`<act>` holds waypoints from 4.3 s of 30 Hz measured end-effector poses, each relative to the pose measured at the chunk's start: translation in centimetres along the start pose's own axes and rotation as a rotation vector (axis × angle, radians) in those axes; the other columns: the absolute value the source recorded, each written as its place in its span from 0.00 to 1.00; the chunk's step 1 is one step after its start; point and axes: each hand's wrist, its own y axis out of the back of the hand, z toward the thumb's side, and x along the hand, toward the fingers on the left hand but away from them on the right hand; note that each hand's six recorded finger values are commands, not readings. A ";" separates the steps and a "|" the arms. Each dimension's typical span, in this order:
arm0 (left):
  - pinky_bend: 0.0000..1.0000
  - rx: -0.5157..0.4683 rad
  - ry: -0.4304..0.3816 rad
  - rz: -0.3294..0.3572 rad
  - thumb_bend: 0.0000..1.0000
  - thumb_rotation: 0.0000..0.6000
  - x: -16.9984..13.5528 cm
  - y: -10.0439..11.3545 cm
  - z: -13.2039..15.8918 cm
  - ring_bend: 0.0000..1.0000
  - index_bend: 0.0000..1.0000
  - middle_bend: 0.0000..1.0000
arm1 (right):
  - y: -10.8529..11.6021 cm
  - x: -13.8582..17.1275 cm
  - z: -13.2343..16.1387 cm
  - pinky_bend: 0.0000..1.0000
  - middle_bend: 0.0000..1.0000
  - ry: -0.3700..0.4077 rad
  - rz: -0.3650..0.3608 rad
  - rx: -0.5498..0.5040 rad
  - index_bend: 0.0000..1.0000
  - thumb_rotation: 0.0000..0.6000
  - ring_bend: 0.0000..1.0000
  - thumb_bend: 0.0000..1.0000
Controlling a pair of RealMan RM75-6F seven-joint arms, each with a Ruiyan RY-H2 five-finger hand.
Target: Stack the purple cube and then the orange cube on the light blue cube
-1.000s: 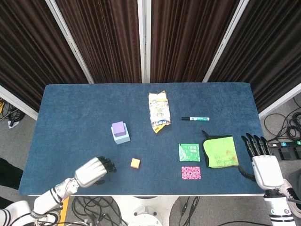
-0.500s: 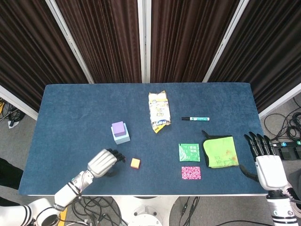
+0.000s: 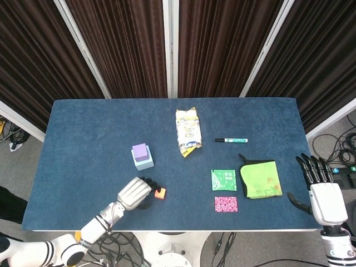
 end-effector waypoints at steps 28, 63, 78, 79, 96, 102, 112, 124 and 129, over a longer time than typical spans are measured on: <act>0.51 -0.016 0.042 -0.004 0.26 1.00 2.9 -0.5 0.4 0.41 0.44 0.52 | -0.1 0.1 -0.4 0.00 0.05 -0.011 0.009 -0.006 0.02 1.00 0.00 0.13; 0.53 -0.073 0.098 0.025 0.29 1.00 2.7 -0.9 -0.7 0.43 0.48 0.61 | 0.0 -0.2 -0.6 0.00 0.05 -0.021 0.011 -0.010 0.02 1.00 0.00 0.13; 0.53 -0.001 0.308 0.114 0.29 1.00 -3.7 10.4 -7.5 0.43 0.48 0.61 | -0.6 -0.2 -0.3 0.00 0.05 -0.017 0.024 0.006 0.02 1.00 0.00 0.13; 0.53 0.011 0.334 0.122 0.29 1.00 -4.0 11.5 -8.1 0.43 0.48 0.61 | -0.6 -0.2 -0.3 0.00 0.05 -0.018 0.025 0.007 0.02 1.00 0.00 0.13; 0.53 -0.055 0.336 0.137 0.29 1.00 1.3 15.9 -7.0 0.43 0.48 0.62 | -0.7 -0.6 -0.3 0.00 0.05 -0.021 0.033 0.010 0.02 1.00 0.00 0.13; 0.52 -0.069 0.324 0.105 0.29 1.00 3.0 15.1 -6.4 0.43 0.48 0.62 | -0.7 -0.5 -0.1 0.00 0.05 -0.016 0.032 0.012 0.02 1.00 0.00 0.13; 0.52 -0.078 0.357 0.074 0.29 1.00 4.1 14.4 -7.3 0.43 0.48 0.62 | -1.0 -0.5 0.0 0.00 0.05 -0.014 0.037 0.019 0.02 1.00 0.00 0.13; 0.52 -0.052 0.357 0.065 0.29 1.00 4.5 13.9 -7.8 0.43 0.48 0.62 | -0.8 -0.6 -0.1 0.00 0.05 -0.016 0.033 0.016 0.02 1.00 0.00 0.13; 0.52 -0.060 0.365 0.069 0.29 1.00 4.6 13.8 -8.1 0.43 0.48 0.62 | -0.7 -0.6 -0.2 0.00 0.05 -0.018 0.033 0.014 0.02 1.00 0.00 0.13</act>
